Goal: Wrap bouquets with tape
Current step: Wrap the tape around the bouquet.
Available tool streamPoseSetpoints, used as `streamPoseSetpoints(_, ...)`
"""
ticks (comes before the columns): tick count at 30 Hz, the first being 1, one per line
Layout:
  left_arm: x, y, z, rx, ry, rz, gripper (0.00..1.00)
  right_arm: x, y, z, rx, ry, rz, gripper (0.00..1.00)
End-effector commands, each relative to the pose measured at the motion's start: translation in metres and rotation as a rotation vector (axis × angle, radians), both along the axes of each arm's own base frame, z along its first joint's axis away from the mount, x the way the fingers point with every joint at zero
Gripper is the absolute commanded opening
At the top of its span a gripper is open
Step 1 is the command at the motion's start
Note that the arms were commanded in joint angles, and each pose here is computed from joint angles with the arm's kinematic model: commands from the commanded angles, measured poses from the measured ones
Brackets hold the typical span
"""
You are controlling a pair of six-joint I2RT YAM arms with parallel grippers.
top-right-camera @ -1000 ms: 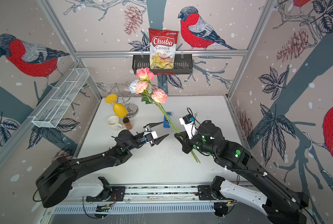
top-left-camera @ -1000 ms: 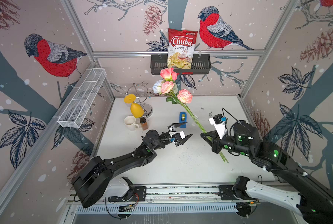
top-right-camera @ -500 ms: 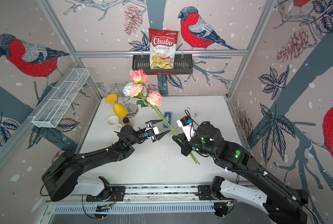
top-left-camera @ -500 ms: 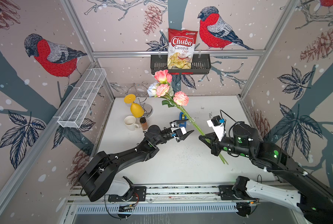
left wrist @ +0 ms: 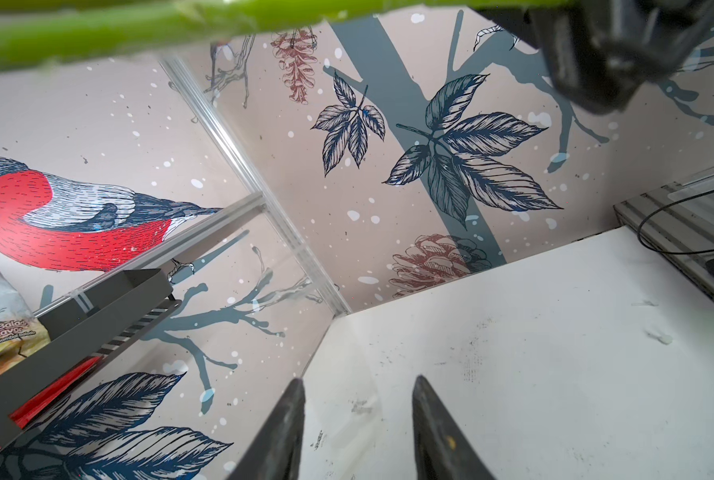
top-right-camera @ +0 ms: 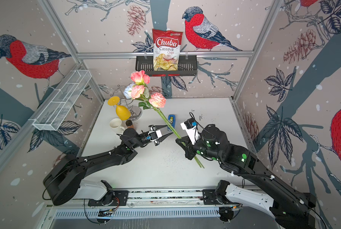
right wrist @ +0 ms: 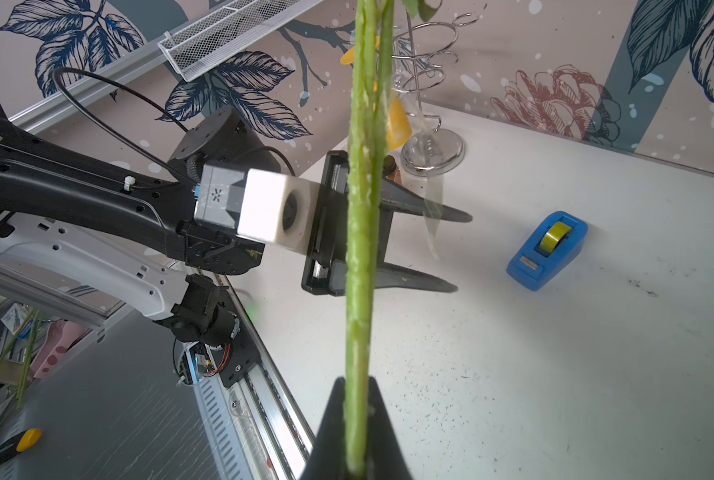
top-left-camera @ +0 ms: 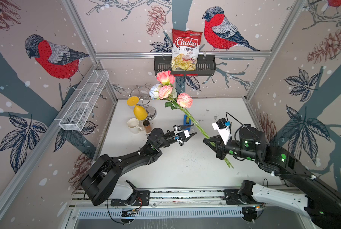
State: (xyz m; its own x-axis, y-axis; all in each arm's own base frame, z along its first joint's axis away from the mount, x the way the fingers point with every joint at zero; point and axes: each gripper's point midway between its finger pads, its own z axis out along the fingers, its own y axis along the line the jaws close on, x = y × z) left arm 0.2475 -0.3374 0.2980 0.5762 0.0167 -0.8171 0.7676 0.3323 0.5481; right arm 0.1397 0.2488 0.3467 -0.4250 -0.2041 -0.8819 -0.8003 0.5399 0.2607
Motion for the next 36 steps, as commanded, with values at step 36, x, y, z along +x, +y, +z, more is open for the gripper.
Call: streamPoseSetpoints(36, -0.029, 0.027, -0.015, 0.037, 0.018, -0.017, 0.00, 0.078, -0.031, -0.037, -0.115, -0.065, -0.418, 0.00)
